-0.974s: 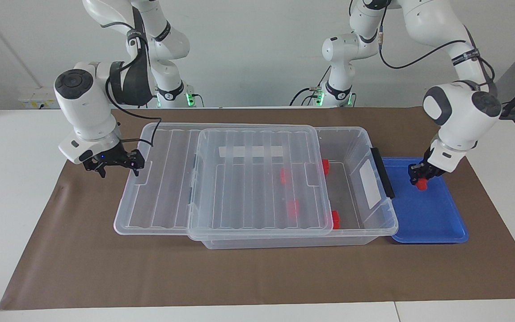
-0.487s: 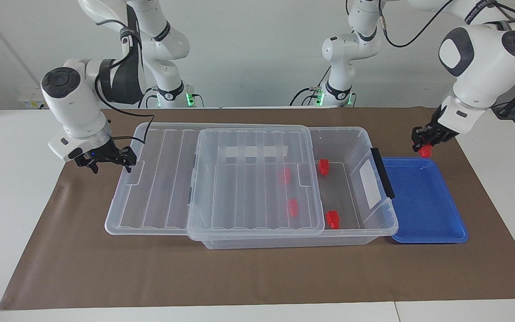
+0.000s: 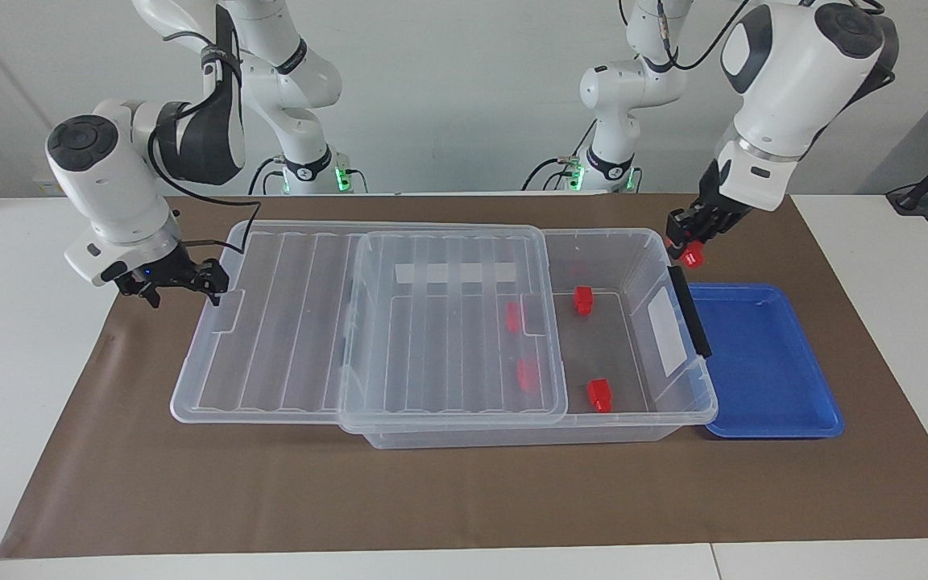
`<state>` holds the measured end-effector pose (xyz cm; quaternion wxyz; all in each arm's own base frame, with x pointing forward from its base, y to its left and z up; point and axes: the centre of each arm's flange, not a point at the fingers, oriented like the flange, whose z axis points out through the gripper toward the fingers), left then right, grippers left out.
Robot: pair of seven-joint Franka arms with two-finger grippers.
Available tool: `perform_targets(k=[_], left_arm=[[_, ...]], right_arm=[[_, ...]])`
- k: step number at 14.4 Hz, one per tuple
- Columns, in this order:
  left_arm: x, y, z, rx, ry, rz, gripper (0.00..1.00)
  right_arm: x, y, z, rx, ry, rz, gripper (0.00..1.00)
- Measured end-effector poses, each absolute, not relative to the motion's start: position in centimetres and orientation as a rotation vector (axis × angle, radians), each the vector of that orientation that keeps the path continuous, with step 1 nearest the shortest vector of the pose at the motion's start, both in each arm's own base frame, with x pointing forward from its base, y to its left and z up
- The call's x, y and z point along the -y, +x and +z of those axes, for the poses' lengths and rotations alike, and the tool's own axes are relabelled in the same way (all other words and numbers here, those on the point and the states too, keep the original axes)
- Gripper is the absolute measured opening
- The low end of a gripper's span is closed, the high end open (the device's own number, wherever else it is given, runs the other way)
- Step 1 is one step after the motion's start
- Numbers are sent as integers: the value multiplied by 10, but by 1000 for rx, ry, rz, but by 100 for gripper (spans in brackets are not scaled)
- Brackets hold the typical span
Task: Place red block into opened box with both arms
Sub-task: 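Carry the red block into the box while the right gripper withdraws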
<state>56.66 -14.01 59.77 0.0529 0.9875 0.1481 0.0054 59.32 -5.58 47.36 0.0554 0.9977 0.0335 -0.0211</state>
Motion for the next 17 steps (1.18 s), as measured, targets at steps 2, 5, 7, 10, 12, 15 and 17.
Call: perform_targets(k=[2, 5, 7, 10, 12, 15, 17], left_arm=[[159, 565, 594, -452, 2990, 50, 34], [179, 565, 556, -404, 3012, 99, 34], [197, 560, 522, -348, 3042, 130, 34], [201, 557, 483, -333, 3037, 170, 34], [199, 555, 458, -319, 3046, 193, 34], [199, 552, 422, -299, 3048, 212, 34], [203, 551, 404, -268, 3060, 209, 34]], right_arm=[[55, 593, 477, -103, 3028, -56, 100], [52, 586, 497, -105, 3027, -23, 100], [50, 575, 523, -104, 3026, -9, 100], [47, 558, 566, -82, 3025, 5, 100], [41, 552, 588, -8, 3034, 9, 100], [27, 547, 610, 201, 3055, 2, 100], [27, 545, 619, 293, 3051, -4, 100]])
